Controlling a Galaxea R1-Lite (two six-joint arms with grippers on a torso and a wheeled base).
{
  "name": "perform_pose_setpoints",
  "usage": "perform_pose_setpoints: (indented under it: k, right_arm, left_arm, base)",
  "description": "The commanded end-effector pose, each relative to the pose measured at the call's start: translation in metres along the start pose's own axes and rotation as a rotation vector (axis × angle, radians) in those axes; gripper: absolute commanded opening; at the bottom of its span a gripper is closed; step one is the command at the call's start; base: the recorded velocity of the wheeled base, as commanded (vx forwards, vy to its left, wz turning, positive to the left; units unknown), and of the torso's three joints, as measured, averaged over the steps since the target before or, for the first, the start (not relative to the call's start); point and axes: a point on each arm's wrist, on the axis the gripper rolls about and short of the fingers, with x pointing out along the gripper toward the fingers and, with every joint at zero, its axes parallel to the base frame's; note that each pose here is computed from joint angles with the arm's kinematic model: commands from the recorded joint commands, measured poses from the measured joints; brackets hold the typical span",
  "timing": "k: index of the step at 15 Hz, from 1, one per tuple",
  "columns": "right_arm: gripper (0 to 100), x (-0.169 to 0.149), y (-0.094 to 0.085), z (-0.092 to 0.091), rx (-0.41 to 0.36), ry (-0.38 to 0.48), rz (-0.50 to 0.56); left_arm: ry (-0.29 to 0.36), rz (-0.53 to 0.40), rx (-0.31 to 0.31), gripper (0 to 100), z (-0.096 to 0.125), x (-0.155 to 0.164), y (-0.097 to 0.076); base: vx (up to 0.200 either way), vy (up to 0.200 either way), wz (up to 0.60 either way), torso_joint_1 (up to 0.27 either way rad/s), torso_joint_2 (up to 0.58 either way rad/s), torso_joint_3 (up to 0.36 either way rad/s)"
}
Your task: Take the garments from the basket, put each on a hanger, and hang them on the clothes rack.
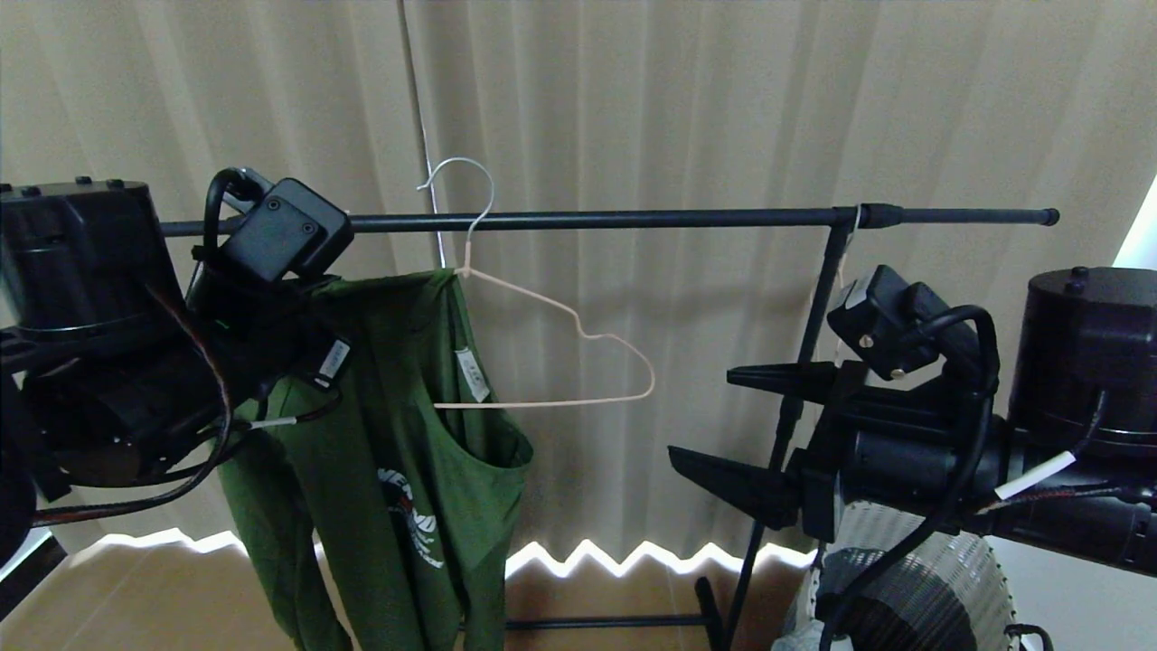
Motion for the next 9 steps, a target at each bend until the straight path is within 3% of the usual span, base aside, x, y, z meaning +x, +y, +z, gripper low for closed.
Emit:
perform_pose_setpoints:
  k: [1, 4, 6, 9]
  right_arm:
    - [100, -0.002, 0.006, -0.001, -0.004, 0.0, 0.021]
    - [100, 0.0, 0.015, -0.011, -0.003, 0.039, 0.059]
    - [100, 0.008, 0.02, -0.014, -0.004, 0.057, 0.082]
    - [100, 0.023, 0.019, -0.014, -0.004, 0.008, 0.067]
  left_arm:
    - [0.005, -0.005, -0.038, 0, -0.001, 0.003, -0.002]
    - [-0.006, 0.008, -0.13, 0, 0.007, 0.006, -0.004]
    - [-0.092, -0.013, -0.217, 0, 0.023, 0.001, -0.01]
    - [-0.207, -0.034, -0.253, 0, 0.041, -0.007, -0.018]
  base:
    - [0.0, 0.0, 0.0, 0.0, 0.0, 0.0]
    - [0.0, 0.0, 0.0, 0.0, 0.0, 0.0]
    - [0.0, 0.0, 0.0, 0.0, 0.0, 0.0]
    - [0.0, 0.0, 0.0, 0.0, 0.0, 0.0]
